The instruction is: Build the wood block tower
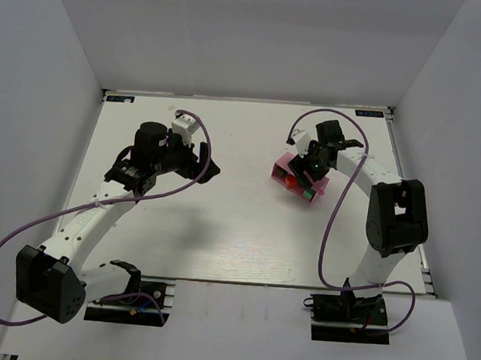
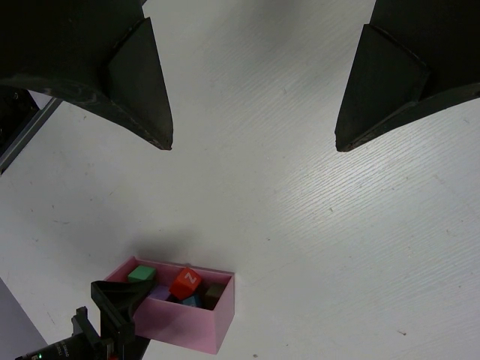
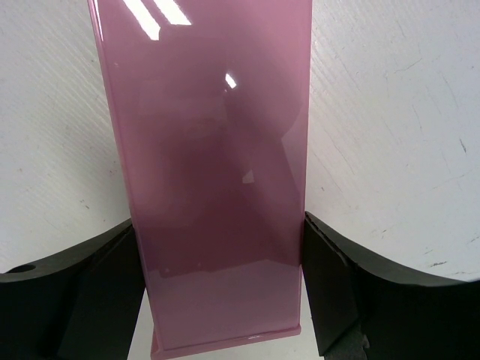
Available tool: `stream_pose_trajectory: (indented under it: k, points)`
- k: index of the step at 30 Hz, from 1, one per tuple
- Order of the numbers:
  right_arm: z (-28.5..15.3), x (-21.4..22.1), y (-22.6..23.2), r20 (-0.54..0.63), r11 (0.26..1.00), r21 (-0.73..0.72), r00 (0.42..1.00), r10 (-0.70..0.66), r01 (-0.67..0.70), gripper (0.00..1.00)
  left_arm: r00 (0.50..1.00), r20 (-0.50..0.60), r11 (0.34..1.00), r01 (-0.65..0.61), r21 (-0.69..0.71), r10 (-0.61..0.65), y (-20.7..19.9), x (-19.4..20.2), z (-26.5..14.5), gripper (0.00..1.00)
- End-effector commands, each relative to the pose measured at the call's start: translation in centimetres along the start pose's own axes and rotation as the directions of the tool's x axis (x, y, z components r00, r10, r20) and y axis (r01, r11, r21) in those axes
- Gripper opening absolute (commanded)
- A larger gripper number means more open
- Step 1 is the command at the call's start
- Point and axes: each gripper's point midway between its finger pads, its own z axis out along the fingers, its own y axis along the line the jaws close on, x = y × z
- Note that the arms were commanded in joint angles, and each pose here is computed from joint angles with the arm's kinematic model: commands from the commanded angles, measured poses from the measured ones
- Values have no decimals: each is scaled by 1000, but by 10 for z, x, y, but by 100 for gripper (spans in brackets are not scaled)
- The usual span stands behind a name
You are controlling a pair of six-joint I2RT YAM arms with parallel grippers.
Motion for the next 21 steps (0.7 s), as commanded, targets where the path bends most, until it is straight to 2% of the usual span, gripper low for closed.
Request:
stream_pose_trajectory:
  k: [1,8,13,18,21]
  points:
    - [-13,-21,-5,72,999,33,997,-7,4,0,999,34,1000,-22,15,21,-3,-7,-4,100]
    - [-24,-29,-17,127,989,149,992,-20,1,0,999,34,1000,-22,15,21,-3,-7,-4,100]
    - [-39,-40,-30,166,958,285,984,-64,14,0,999,34,1000,-22,15,21,-3,-7,-4,100]
    - [-43,-42,-30,156,924,379,982,-109,42,0,999,34,1000,-22,15,21,-3,-7,-4,100]
    - [-42,-43,-27,144,920,388,982,-123,58,0,999,34,1000,-22,15,21,-3,-7,-4,100]
